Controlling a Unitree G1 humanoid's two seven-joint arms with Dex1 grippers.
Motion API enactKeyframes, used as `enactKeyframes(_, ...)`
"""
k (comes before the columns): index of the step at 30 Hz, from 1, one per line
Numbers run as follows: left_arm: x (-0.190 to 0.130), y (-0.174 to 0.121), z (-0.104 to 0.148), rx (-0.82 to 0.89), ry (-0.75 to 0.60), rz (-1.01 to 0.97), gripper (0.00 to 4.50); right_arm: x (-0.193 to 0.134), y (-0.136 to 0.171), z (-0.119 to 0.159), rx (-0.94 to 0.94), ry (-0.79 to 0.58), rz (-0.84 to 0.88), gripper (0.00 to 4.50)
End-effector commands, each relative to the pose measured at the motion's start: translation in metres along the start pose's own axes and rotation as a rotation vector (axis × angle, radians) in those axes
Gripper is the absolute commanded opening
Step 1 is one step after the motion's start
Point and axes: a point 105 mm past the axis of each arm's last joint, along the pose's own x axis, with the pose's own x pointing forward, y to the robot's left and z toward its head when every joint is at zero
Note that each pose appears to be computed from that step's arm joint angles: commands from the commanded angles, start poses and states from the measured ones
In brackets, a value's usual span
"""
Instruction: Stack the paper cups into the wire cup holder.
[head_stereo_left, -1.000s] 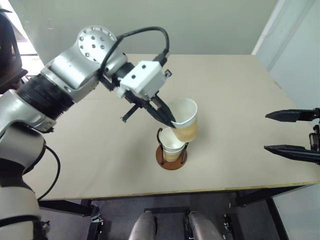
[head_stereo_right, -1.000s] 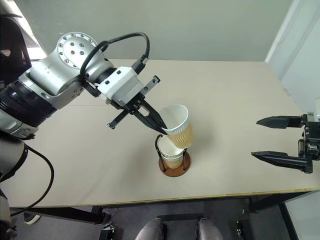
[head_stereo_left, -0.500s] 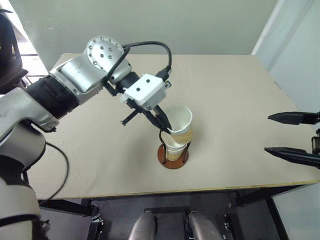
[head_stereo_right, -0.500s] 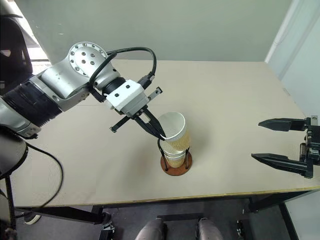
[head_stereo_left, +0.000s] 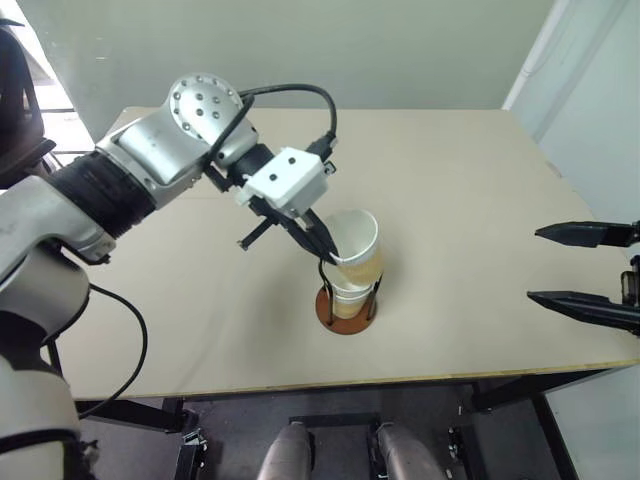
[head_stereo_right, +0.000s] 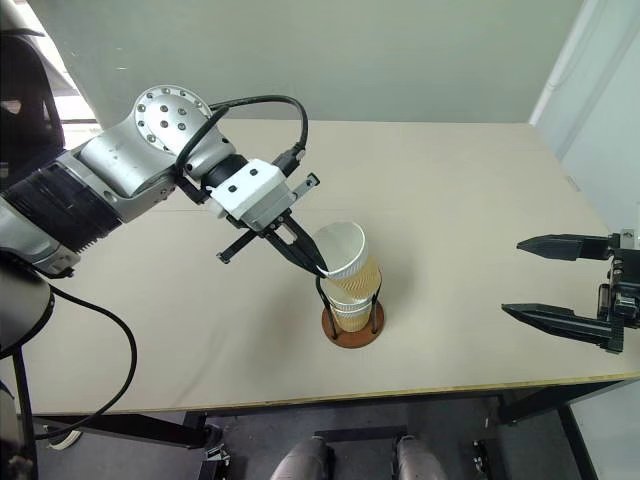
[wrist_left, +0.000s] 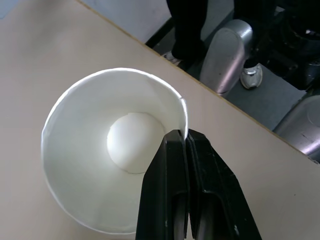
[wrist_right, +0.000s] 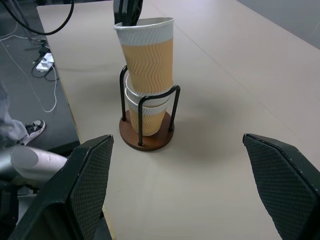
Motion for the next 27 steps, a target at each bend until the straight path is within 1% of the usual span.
enactKeyframes(1, -0.016, 0.005, 0.012, 0.054, 0.005, 0.037, 0.05, -0.002, -0.002, 0.007, -0.038, -0.008, -0.012, 4.23)
enactKeyframes(6, -0.015, 0.004, 0.015, 0.043, -0.028, 0.038, 0.05, -0.003, -0.003, 0.009, -0.045, -0.006, -0.011, 4.23)
enactKeyframes(10, -0.007, 0.000, 0.009, 0.014, -0.035, 0.008, 0.05, -0.003, -0.004, 0.009, -0.048, -0.006, -0.011, 4.23)
enactKeyframes(19, 0.003, -0.002, -0.001, 0.002, -0.014, -0.030, 0.05, -0.005, -0.003, 0.010, -0.047, 0.004, -0.018, 4.23)
enactKeyframes(27, 0.005, 0.000, -0.006, 0.004, 0.006, -0.032, 0.05, -0.006, -0.003, 0.011, -0.047, 0.009, -0.022, 4.23)
